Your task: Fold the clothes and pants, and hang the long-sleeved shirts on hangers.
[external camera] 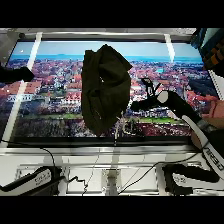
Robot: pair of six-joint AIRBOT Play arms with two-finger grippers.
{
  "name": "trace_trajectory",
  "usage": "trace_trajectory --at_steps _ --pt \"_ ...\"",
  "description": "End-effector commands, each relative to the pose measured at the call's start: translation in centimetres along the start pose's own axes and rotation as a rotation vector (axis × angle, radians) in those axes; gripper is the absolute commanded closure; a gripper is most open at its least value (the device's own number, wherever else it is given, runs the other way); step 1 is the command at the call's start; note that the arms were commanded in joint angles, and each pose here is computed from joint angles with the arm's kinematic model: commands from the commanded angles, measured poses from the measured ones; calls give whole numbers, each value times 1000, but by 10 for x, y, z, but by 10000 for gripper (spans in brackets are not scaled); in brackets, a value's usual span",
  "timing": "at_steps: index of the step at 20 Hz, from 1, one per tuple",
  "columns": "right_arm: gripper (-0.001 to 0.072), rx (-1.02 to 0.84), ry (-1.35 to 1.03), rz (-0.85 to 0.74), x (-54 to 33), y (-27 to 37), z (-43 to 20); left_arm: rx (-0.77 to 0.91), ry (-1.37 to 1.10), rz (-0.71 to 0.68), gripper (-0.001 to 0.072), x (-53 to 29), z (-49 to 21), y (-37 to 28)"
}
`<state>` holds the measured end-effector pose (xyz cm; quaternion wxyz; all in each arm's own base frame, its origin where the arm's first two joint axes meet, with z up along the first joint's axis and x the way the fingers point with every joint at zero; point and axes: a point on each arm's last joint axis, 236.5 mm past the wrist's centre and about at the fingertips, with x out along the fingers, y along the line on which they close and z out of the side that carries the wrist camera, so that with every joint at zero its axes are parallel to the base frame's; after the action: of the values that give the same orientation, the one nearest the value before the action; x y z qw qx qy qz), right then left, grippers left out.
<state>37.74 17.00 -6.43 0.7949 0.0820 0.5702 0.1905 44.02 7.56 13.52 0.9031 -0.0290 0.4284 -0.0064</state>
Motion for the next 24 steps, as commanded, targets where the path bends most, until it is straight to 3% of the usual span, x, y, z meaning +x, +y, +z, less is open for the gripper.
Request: trace_trajectory --at_steps 1,4,10,16,21,22,24 --pt "220 136 -88 9 21 -22 34 -4 14 -3 101 6 -3 1" --pt "231 169 -59 46 31 -28 62 -7 31 -6 101 14 -6 2" --pt "233 111 186 81 61 -25 50 -26 35 -37 101 19 -6 -4" --pt "238 41 206 126 65 -9 45 -26 31 -36 101 19 -5 -4" --pt "221 -24 76 144 82 24 70 -35 26 -52 101 19 -4 -8" --pt "256 -26 54 152 84 30 75 -37 25 -54 101 19 -4 -8" --pt "462 -53 41 152 85 36 77 -37 25 -55 103 19 -4 -8"
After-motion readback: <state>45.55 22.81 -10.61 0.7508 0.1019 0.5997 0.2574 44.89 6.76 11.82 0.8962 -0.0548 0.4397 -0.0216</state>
